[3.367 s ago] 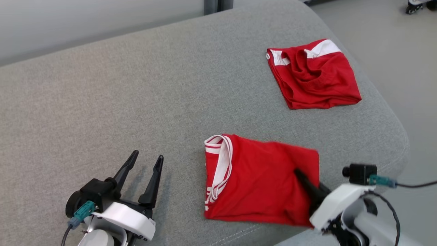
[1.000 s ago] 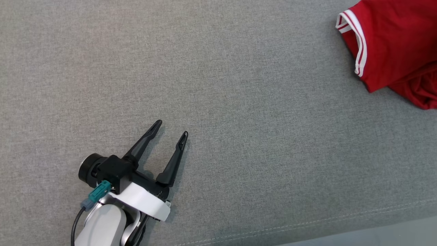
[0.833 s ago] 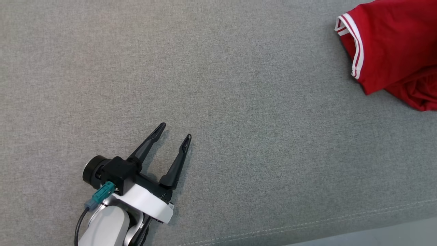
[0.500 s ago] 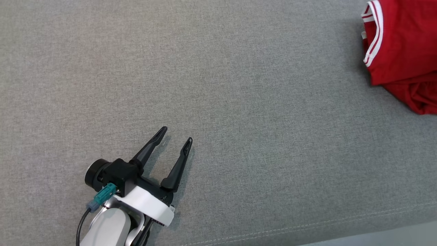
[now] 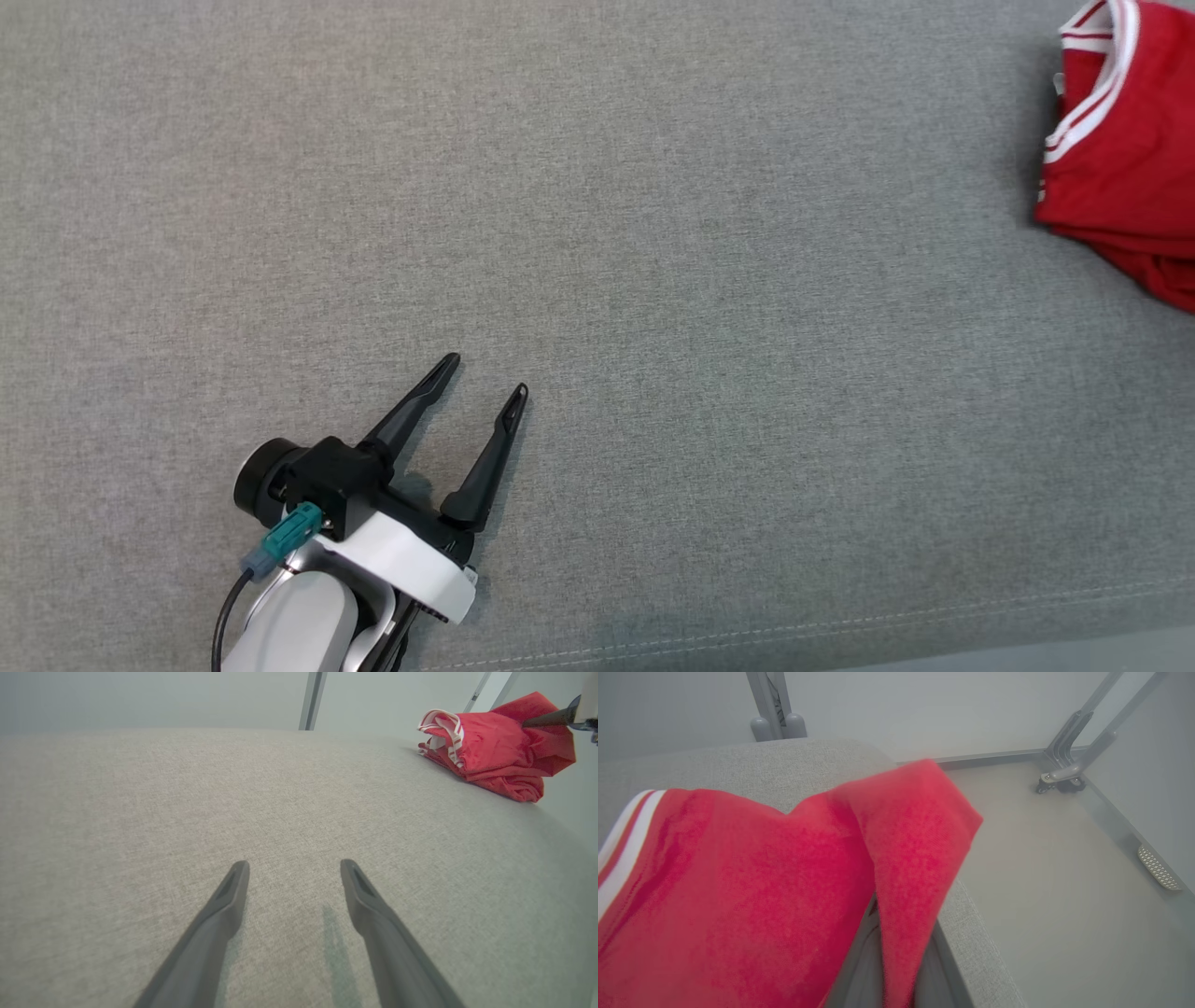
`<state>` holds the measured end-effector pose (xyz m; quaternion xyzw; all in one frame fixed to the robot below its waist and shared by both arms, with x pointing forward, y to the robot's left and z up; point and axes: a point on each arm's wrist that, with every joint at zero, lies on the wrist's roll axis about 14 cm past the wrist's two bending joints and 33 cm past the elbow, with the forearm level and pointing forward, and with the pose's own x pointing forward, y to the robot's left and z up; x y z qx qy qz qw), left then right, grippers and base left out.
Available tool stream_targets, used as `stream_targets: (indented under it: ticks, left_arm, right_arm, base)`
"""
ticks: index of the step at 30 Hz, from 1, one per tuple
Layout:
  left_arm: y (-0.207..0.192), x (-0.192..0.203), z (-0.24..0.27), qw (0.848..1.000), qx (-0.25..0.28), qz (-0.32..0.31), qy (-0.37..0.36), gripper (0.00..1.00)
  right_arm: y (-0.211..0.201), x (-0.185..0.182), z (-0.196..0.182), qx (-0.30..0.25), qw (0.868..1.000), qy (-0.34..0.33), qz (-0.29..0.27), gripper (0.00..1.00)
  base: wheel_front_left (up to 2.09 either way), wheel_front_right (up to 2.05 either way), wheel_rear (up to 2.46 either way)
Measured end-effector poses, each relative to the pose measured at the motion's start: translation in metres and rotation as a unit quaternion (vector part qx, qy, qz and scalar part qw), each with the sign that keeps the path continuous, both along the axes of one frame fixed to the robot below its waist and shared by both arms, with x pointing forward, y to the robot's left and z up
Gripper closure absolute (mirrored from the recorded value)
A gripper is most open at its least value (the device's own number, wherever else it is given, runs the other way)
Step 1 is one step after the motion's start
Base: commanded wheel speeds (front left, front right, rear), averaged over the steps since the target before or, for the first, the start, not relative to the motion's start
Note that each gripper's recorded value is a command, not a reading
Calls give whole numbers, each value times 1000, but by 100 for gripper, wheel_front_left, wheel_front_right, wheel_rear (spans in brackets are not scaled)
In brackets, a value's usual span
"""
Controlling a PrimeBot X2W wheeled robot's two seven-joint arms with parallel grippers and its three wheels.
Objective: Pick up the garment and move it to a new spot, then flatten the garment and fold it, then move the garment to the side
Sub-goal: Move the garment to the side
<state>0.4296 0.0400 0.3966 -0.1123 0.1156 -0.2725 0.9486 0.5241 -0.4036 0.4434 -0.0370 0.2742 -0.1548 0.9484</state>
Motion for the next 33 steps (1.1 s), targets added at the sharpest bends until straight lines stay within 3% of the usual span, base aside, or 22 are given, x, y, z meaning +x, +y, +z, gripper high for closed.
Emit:
stream_targets:
  ticks: [9,10,11,12,17,33]
  left_arm:
    - [4,-2,-5,1000,-1,7,10,0]
    - [4,-3,-5,1000,-2,8,11,0]
    - [5,-3,-5,1000,-3,9,12,0]
    - [6,-3,-6,1000,-2,10,12,0]
    - [10,-3,-9,1000,-2,17,19,0]
    - [7,3,22,999,-15,29,-19,0]
  right_arm:
    - [-4,12,9,-37,999,-35,13,100]
    - [-5,14,10,-46,998,-32,17,69]
    - [-6,17,14,-48,998,-40,16,18]
    - [-8,20,21,-56,997,-54,17,0]
    - [-17,37,55,-95,989,-109,22,0]
    - [21,38,73,-97,982,-155,53,0]
  base:
    - [0,0,0]
    - [0,0,0]
    - [0,0,0]
    - [0,0,0]
    - [0,0,0]
    - [0,0,0]
